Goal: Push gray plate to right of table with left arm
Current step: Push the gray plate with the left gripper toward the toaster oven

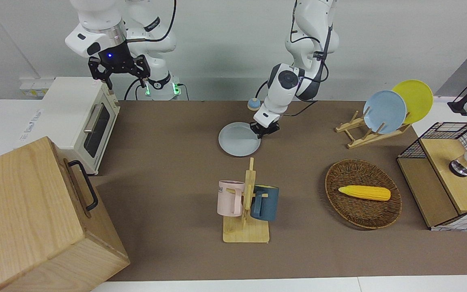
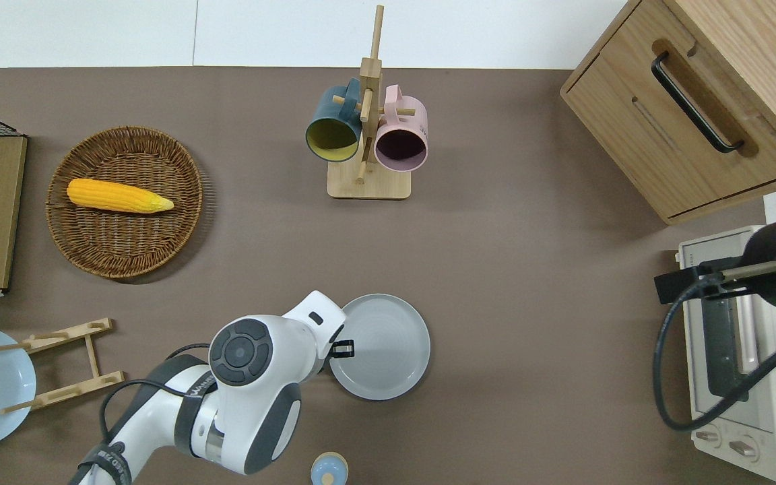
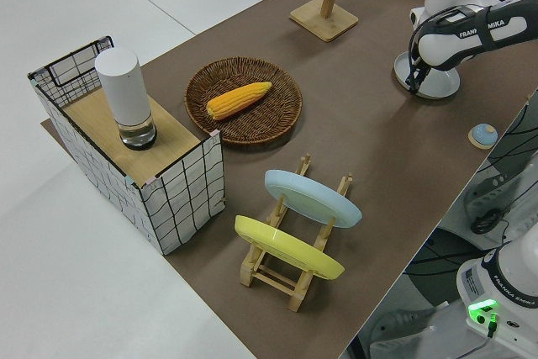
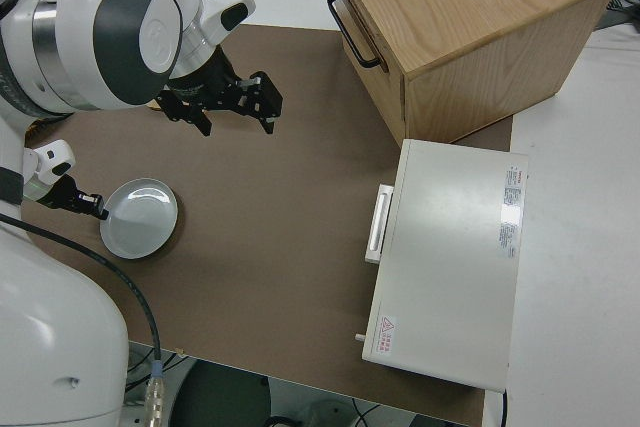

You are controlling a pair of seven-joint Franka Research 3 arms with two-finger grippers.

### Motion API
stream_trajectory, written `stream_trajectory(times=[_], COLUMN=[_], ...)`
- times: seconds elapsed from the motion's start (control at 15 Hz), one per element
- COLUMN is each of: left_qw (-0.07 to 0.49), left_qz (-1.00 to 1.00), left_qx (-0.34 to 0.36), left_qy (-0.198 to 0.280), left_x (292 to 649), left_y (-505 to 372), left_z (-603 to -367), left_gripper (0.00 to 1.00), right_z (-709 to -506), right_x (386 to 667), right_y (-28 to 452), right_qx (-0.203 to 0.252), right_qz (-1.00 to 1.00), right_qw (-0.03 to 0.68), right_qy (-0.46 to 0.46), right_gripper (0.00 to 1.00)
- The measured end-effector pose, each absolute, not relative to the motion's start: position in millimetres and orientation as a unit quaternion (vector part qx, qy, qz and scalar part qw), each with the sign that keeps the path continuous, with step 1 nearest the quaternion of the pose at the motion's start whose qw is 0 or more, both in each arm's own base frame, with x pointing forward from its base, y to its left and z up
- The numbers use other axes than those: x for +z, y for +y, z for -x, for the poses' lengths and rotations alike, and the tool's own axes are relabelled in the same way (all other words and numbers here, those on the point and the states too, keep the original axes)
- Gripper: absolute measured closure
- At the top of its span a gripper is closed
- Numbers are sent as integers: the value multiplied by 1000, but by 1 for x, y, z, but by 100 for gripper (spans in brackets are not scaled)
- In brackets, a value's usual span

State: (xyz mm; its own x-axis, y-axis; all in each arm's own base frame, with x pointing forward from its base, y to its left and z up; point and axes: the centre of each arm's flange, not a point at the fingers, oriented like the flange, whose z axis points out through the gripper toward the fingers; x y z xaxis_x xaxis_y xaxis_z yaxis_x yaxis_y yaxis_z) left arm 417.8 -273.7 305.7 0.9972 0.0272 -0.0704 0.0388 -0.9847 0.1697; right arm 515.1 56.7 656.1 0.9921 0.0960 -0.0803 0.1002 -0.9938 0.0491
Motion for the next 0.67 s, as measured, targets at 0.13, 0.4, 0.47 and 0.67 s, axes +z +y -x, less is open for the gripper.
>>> stream_trajectory(times=[0.13, 0.4, 0.47, 0.67], left_qw=[94, 118, 124, 139], left_qz=[-995, -992, -991, -989], left_qx=[-29, -28, -28, -27], left_qy=[21, 28, 31, 35], left_x=[306, 305, 304, 305], left_y=[-291, -337, -347, -369], left_z=[-414, -407, -405, -405], left_gripper=[96, 96, 96, 96], right_z=[-515, -515, -515, -515], right_x=[656, 656, 656, 656], right_y=[57, 57, 57, 57], right_qx=[-39, -39, -39, -39], right_qz=[-998, -998, -998, -998], right_qw=[27, 27, 27, 27], right_qy=[49, 49, 49, 49], right_gripper=[0, 0, 0, 0])
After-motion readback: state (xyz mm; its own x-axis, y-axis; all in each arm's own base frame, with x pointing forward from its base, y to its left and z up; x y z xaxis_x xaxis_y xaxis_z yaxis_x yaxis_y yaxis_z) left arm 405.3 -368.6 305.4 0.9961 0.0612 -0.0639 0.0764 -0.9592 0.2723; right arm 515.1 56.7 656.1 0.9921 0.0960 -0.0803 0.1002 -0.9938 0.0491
